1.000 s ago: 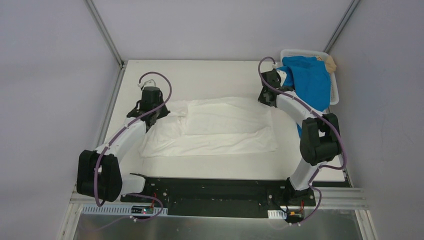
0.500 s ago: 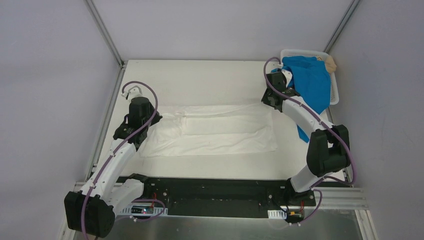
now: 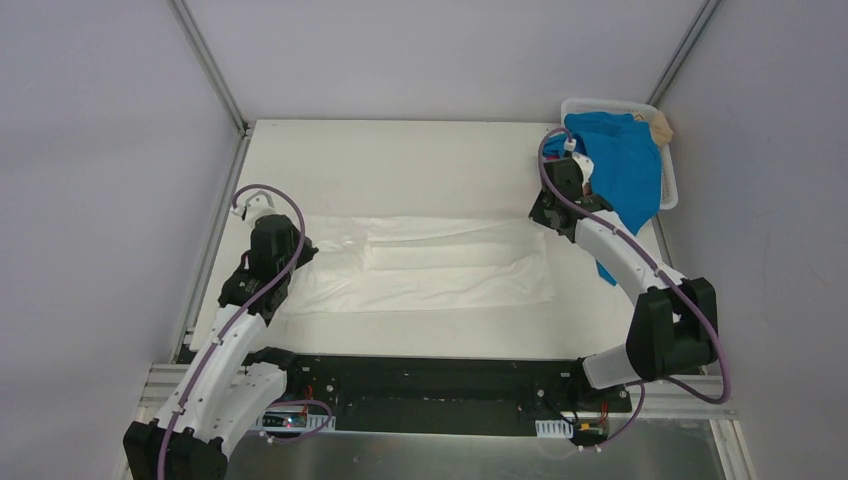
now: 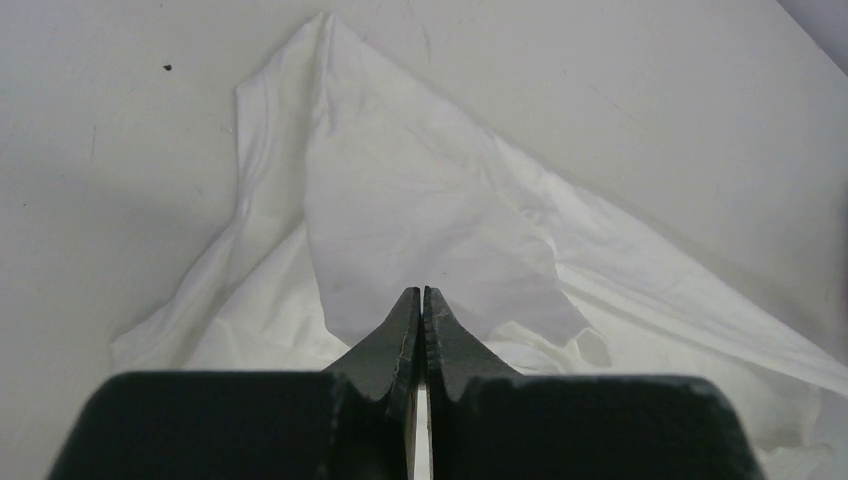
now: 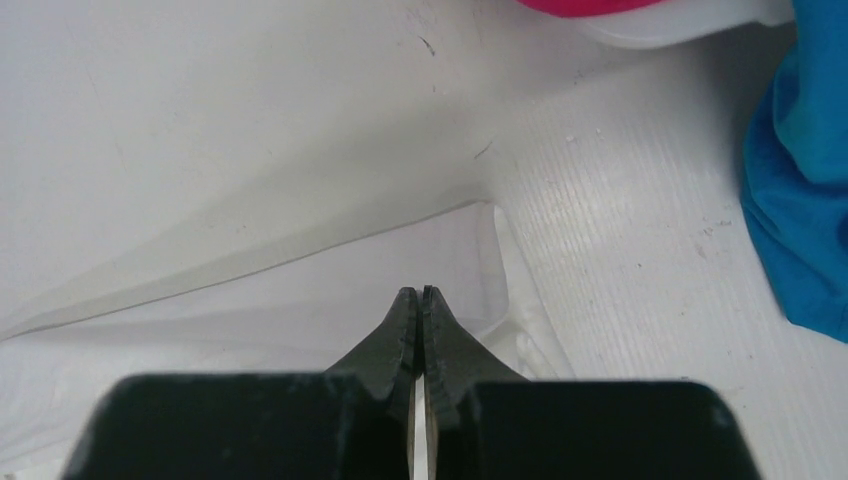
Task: Fold and stack the t-shirts
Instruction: Fold the other side of the tshirt into a rectangle, then rotate the tshirt 90 degrees
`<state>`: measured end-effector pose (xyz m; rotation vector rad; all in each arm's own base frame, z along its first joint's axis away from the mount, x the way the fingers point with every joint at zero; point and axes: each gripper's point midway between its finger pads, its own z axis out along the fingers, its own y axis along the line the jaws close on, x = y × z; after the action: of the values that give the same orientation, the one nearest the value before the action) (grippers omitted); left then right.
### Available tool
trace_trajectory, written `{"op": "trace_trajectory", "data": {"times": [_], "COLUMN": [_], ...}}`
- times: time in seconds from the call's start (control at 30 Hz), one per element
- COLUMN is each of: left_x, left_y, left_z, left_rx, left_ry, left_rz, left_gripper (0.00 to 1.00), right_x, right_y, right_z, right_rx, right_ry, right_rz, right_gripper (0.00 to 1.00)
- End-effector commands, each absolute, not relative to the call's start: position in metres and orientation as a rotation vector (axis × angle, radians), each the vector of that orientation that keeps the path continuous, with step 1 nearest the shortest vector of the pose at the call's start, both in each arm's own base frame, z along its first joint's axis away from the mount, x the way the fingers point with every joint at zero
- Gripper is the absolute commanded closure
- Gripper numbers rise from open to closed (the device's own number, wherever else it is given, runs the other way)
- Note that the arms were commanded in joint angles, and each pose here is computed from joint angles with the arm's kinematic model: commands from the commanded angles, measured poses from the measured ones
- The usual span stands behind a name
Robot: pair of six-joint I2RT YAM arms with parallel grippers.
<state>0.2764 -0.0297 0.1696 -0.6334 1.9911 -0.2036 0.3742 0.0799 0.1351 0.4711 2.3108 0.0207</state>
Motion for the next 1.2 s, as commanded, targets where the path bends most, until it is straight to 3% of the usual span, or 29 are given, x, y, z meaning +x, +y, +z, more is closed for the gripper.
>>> {"op": "trace_trajectory", "data": {"times": [0.0,0.47,0.57,0.63,0.7,0.8,0.9,0.93,1.0,1.17], "left_x": [0.271,0.250,0.245,0.241,0.237,0.231,0.228,0.228,0.231,0.250], "left_y": [-0.022,-0.009,-0.010,-0.012,-0.017,-0.024,-0.025,-0.025,-0.026,-0.047], "left_z": [0.157,0.102,0.092,0.086,0.084,0.088,0.104,0.113,0.129,0.150], "left_rx": [-0.676,-0.768,-0.794,-0.810,-0.816,-0.830,-0.862,-0.869,-0.878,-0.805], "left_ry": [2.002,2.085,2.102,2.114,2.129,2.134,2.078,2.047,1.995,2.052], "left_rz": [-0.151,-0.049,-0.055,-0.069,-0.107,-0.172,-0.220,-0.243,-0.282,-0.367], "left_gripper": [1.00,1.00,1.00,1.00,0.98,0.61,0.22,0.03,0.01,0.01], "right_x": [0.357,0.325,0.319,0.317,0.315,0.309,0.304,0.303,0.304,0.319], "right_y": [0.079,0.076,0.074,0.070,0.062,0.054,0.051,0.051,0.058,0.110], "right_z": [0.138,0.075,0.064,0.061,0.064,0.077,0.097,0.104,0.120,0.156], "right_rx": [0.499,0.545,0.566,0.584,0.597,0.625,0.650,0.650,0.631,0.471], "right_ry": [2.299,2.444,2.469,2.463,2.450,2.417,2.358,2.339,2.312,2.246], "right_rz": [0.055,0.021,-0.001,-0.033,-0.078,-0.108,-0.084,-0.062,0.013,0.394], "right_gripper": [1.00,1.00,0.94,0.81,0.77,0.38,0.16,0.09,0.01,0.01]}}
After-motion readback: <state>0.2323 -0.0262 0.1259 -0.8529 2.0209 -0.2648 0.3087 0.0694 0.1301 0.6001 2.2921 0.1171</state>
